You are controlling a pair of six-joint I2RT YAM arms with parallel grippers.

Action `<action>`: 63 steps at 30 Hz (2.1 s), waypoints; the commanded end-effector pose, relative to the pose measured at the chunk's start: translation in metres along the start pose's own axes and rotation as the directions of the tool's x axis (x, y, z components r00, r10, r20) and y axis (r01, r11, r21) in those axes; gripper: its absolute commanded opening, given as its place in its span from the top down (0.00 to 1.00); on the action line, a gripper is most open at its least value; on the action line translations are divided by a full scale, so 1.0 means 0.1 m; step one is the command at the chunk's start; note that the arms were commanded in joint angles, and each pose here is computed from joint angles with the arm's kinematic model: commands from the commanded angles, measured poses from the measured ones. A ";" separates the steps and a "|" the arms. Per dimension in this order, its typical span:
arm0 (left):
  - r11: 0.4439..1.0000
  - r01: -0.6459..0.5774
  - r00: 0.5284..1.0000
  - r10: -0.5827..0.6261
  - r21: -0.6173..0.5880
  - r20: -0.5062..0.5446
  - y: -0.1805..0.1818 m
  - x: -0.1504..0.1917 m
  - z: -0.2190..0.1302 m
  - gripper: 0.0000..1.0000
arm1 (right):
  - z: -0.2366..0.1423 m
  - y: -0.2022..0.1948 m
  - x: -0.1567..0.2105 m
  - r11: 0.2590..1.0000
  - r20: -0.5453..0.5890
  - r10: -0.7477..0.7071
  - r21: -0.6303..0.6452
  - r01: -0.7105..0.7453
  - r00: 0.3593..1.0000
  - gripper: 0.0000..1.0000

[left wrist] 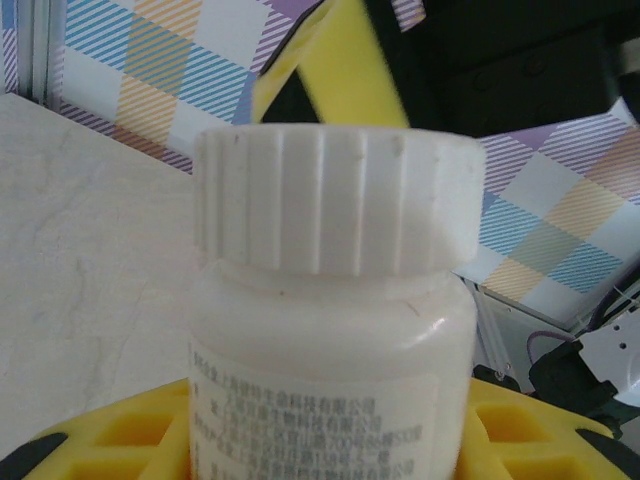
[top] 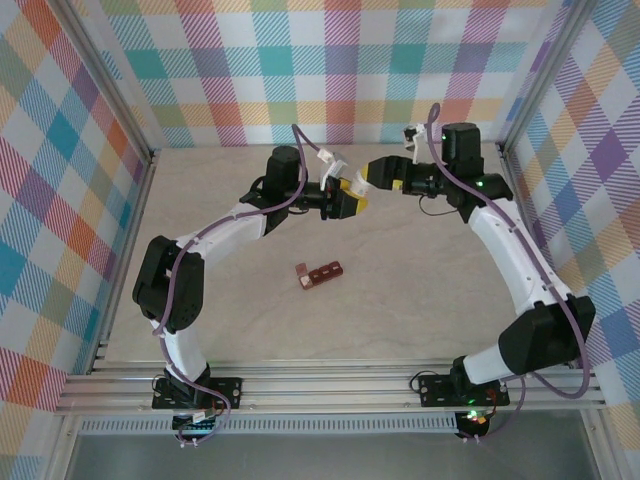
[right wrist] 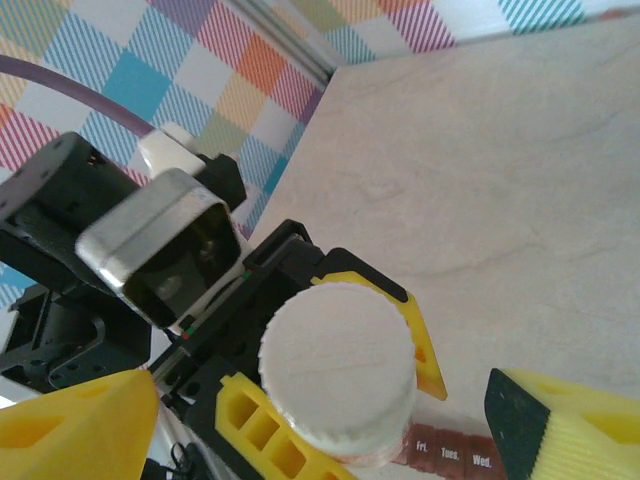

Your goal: Sort the pills into containers

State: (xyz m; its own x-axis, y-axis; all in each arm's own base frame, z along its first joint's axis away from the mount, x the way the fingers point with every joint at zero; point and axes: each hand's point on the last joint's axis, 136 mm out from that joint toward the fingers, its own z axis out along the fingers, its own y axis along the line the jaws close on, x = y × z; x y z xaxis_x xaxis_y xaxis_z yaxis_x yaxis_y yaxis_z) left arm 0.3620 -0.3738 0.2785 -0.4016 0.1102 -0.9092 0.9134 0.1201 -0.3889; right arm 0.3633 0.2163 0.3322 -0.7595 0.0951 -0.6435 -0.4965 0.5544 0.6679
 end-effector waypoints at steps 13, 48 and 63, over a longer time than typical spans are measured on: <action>0.998 -0.061 0.997 0.060 0.028 0.038 -0.12 -0.19 -0.07 1.00 | 0.09 0.11 -0.10 0.993 -0.005 -0.023 -0.112 0.022 1.000 0.23; 0.999 -0.052 0.998 0.052 0.012 0.029 -0.07 -0.20 -0.04 1.00 | 0.36 -0.32 0.51 0.911 0.054 0.192 0.361 -0.198 0.980 0.58; 0.999 -0.049 0.999 0.049 0.005 0.025 -0.03 -0.20 -0.02 1.00 | 0.02 -0.04 0.12 0.941 0.123 0.119 0.304 -0.151 0.985 0.24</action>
State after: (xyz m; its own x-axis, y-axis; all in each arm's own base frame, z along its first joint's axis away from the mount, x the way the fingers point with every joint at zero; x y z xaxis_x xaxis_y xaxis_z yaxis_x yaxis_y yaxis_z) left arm 0.3625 -0.3732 0.2787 -0.4203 0.1249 -0.8988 0.9052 0.1266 -0.4057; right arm 0.3643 0.2243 0.3034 -0.7642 0.2646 -0.5882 -0.2006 0.7693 0.6066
